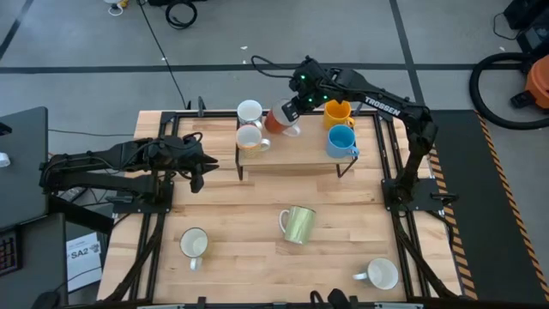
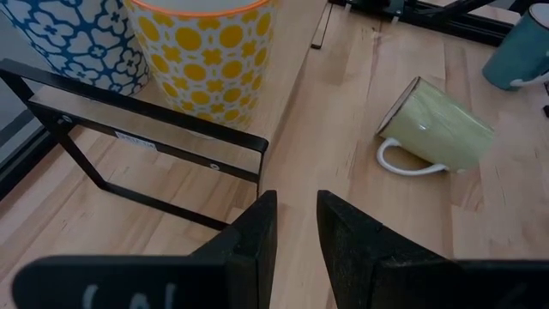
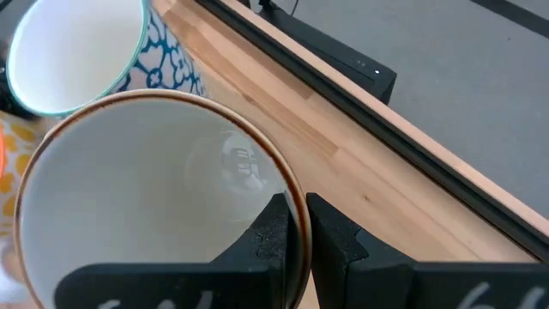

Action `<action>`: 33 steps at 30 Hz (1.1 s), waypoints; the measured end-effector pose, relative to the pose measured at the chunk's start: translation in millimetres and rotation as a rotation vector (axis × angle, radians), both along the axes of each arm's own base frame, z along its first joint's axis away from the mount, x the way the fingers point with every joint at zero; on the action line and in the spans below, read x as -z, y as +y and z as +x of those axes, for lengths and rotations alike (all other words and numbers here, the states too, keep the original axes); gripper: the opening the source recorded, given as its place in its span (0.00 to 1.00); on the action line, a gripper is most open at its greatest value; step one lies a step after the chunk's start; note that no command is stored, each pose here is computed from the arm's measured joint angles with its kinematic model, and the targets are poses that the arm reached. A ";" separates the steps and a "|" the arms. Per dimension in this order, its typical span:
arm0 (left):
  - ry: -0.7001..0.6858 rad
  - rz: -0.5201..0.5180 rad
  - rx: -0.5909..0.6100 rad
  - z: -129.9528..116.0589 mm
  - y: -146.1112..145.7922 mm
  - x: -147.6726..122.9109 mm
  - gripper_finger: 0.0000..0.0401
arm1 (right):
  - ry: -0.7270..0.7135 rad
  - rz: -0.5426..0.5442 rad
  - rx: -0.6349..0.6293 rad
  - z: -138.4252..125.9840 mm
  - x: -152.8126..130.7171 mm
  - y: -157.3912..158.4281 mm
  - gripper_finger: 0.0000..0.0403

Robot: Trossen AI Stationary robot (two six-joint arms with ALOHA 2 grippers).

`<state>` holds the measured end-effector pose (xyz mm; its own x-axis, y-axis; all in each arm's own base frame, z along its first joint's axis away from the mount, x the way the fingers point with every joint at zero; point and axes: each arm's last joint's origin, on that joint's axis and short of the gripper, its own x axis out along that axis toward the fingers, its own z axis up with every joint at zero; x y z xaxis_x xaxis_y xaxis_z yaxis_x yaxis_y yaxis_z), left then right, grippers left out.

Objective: Place coffee mugs
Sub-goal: Put the brown mug on the shelf

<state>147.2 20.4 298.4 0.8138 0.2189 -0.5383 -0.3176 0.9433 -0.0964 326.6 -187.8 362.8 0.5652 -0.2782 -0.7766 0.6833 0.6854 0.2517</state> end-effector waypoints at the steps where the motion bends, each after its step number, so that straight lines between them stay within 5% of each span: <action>1: 0.000 0.000 -0.001 0.0 0.1 0.0 0.23 | 0.003 0.000 -0.003 -0.1 0.1 0.2 0.08; 33: 0.000 0.000 0.000 -0.1 0.0 0.0 0.23 | -0.047 -0.015 0.014 2.8 -3.2 -2.0 0.16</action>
<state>147.1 20.4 298.4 0.8137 0.2191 -0.5384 -0.3178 0.9433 -0.0964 329.4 -189.8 365.9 0.5967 -0.2980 -0.7450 0.6807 0.6796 0.2734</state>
